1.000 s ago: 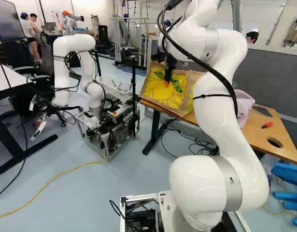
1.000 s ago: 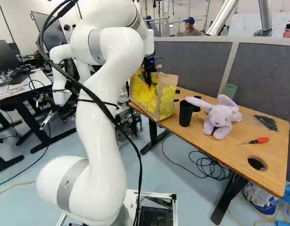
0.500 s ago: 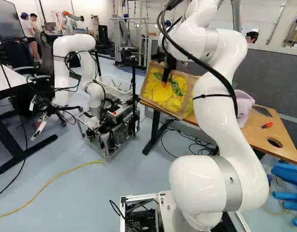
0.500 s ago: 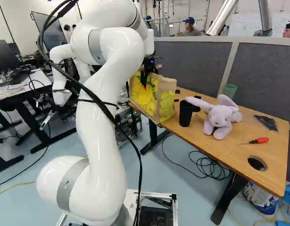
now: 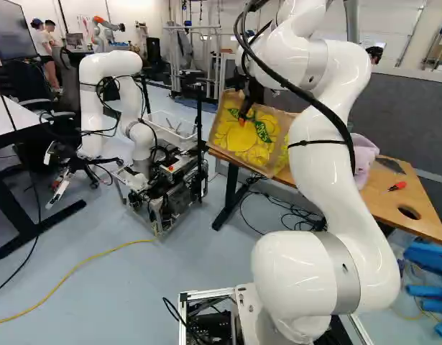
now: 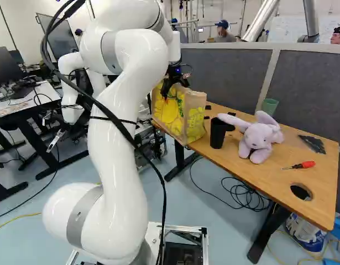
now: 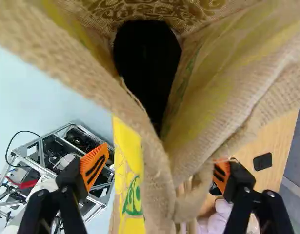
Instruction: Pick up the bag on the ground and place it on the table
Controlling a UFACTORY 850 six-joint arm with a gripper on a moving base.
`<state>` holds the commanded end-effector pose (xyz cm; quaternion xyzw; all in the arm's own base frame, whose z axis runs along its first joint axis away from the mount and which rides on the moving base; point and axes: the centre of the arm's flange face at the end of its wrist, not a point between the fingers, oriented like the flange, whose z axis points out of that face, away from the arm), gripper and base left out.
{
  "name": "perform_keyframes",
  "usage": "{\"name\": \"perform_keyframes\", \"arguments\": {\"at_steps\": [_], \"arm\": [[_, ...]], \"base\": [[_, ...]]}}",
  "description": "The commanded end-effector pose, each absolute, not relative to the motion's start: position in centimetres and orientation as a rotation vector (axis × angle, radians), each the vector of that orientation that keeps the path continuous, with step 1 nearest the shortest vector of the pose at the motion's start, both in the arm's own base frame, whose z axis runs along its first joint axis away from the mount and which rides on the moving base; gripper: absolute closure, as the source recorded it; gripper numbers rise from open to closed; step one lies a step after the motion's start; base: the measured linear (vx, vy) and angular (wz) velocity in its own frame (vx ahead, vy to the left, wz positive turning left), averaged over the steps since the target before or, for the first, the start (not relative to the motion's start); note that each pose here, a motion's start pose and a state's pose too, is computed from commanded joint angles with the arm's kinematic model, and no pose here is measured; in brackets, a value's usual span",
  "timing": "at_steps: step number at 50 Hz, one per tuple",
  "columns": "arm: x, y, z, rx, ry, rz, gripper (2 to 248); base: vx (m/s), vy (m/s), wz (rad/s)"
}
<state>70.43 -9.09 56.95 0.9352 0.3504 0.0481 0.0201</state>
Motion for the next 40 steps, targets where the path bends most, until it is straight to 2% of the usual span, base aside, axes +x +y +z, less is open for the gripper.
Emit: {"name": "perform_keyframes", "arguments": {"at_steps": [40], "arm": [[68.4,-8.8,63.0,2.855,1.070,0.265,3]], "base": [[0.000,0.000,0.000]]}}
